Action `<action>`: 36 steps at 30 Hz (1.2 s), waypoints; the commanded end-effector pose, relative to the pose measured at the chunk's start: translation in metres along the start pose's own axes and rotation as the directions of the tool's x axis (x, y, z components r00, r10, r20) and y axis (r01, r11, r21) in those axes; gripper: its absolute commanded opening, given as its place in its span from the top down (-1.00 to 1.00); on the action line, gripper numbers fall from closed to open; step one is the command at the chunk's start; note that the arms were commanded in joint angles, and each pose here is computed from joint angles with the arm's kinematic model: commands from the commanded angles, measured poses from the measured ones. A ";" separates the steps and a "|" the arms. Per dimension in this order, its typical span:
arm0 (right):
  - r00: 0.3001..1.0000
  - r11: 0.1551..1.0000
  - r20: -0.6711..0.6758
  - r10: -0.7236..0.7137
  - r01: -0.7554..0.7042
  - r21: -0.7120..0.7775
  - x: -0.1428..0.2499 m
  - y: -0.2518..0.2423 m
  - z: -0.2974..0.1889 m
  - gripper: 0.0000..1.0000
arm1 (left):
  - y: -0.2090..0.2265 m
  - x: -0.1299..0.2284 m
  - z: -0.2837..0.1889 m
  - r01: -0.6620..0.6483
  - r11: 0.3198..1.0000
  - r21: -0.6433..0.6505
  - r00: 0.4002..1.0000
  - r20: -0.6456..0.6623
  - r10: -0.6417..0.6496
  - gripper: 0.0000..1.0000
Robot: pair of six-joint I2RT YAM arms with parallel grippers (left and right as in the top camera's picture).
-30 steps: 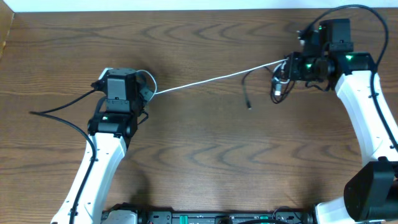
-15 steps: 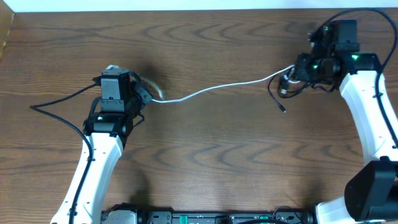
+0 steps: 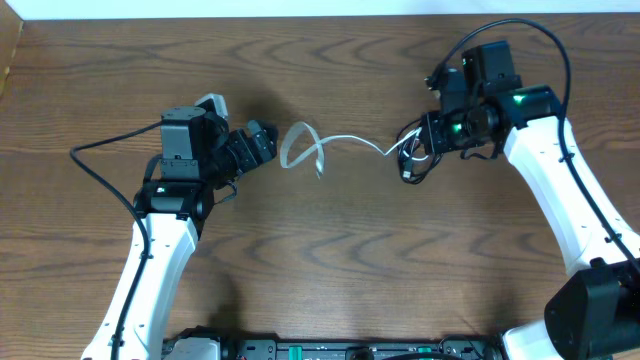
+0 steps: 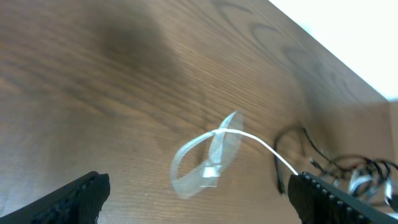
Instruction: Untangle cables
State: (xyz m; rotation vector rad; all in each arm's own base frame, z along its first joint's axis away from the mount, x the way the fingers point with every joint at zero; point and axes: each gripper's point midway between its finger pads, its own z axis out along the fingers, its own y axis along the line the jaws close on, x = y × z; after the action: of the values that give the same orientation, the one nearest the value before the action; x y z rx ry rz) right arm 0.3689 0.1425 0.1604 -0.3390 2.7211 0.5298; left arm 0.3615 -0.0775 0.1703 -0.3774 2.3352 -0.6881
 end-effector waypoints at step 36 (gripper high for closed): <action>0.945 0.883 0.137 -0.297 0.326 -0.336 -0.008 0.076 -0.012 0.98 | -0.123 0.025 0.017 -0.152 0.842 0.518 0.978 -0.047 0.205 -0.95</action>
State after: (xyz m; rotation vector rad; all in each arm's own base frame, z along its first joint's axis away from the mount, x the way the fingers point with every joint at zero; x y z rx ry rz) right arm 0.3506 0.2066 0.1926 -0.7840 2.4421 0.9245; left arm 0.3799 -0.1651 0.2143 -0.0387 2.1342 -1.0148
